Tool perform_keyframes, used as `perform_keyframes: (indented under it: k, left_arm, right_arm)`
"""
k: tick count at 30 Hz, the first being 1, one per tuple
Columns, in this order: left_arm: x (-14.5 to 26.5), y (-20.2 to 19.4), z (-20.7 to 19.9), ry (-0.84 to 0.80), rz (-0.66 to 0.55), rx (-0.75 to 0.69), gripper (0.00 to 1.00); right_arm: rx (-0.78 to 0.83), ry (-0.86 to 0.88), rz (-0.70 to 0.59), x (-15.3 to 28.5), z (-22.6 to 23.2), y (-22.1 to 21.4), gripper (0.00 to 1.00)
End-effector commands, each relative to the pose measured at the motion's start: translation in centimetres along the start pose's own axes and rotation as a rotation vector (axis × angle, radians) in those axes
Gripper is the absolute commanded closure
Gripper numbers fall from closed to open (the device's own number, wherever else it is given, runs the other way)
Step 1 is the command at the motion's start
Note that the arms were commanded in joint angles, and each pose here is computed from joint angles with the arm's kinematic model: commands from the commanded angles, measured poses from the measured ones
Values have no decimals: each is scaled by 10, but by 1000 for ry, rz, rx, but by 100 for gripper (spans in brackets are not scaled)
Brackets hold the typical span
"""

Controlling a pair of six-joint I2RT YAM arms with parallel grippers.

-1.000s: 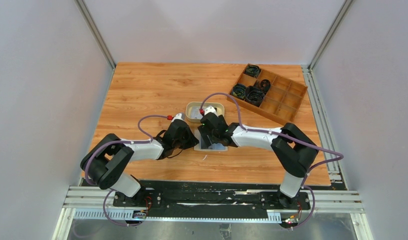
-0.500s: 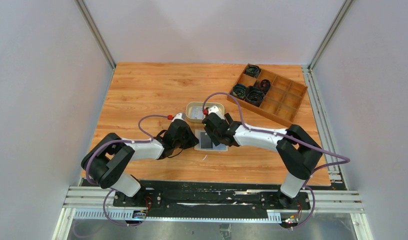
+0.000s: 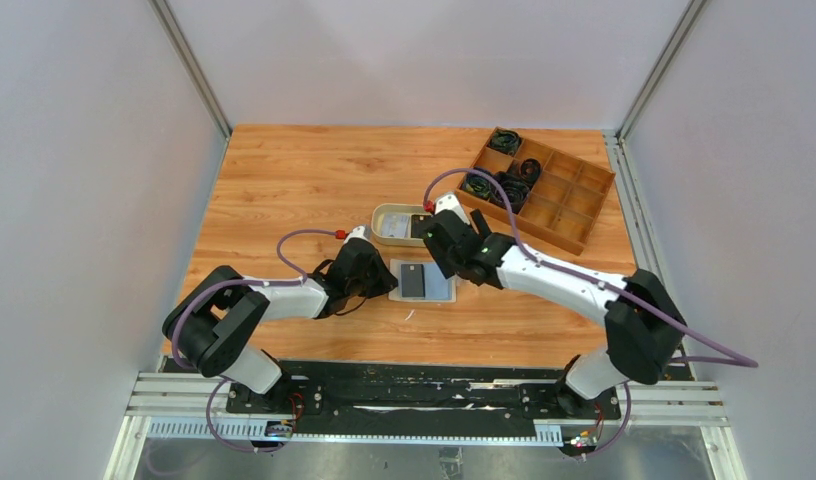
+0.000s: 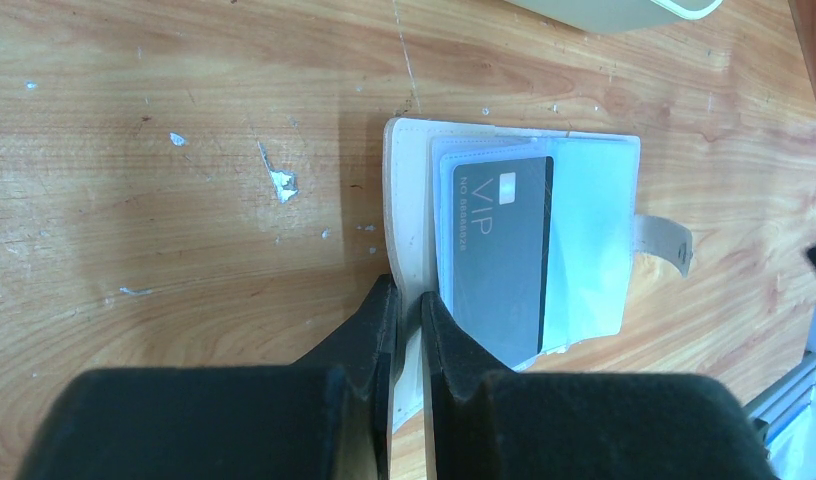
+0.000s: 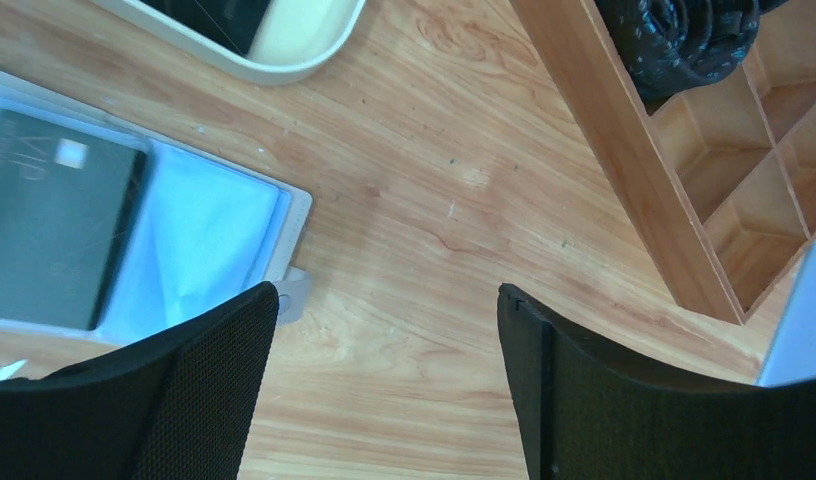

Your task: Take the credit cards out of the card holder

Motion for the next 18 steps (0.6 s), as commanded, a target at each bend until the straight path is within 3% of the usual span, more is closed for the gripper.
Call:
perform_keyframes:
  k: [1, 7, 12, 18]
  left_arm:
    - [3, -32, 50, 218, 133, -45, 100]
    - [3, -31, 49, 208, 130, -48, 100]
    - [2, -31, 49, 210, 133, -50, 100]
    - [2, -34, 53, 225, 140, -51, 100]
  right_arm:
    - [-85, 138, -95, 19, -8, 16, 16]
    - [-130, 482, -294, 34, 17, 29, 16]
    - [-237, 802, -323, 34, 41, 33, 17]
    - [-414, 991, -318, 14, 45, 24, 19]
Point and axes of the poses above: each gripper's point midway between its finger pads, its own x axis back along the fingers, its own z axis along the line the jaws close on, y = z × x, the point moved 7 cm from there along x, back along the fingers, and after that the axes turned 3 degrees about x, right-handed, at the moved point
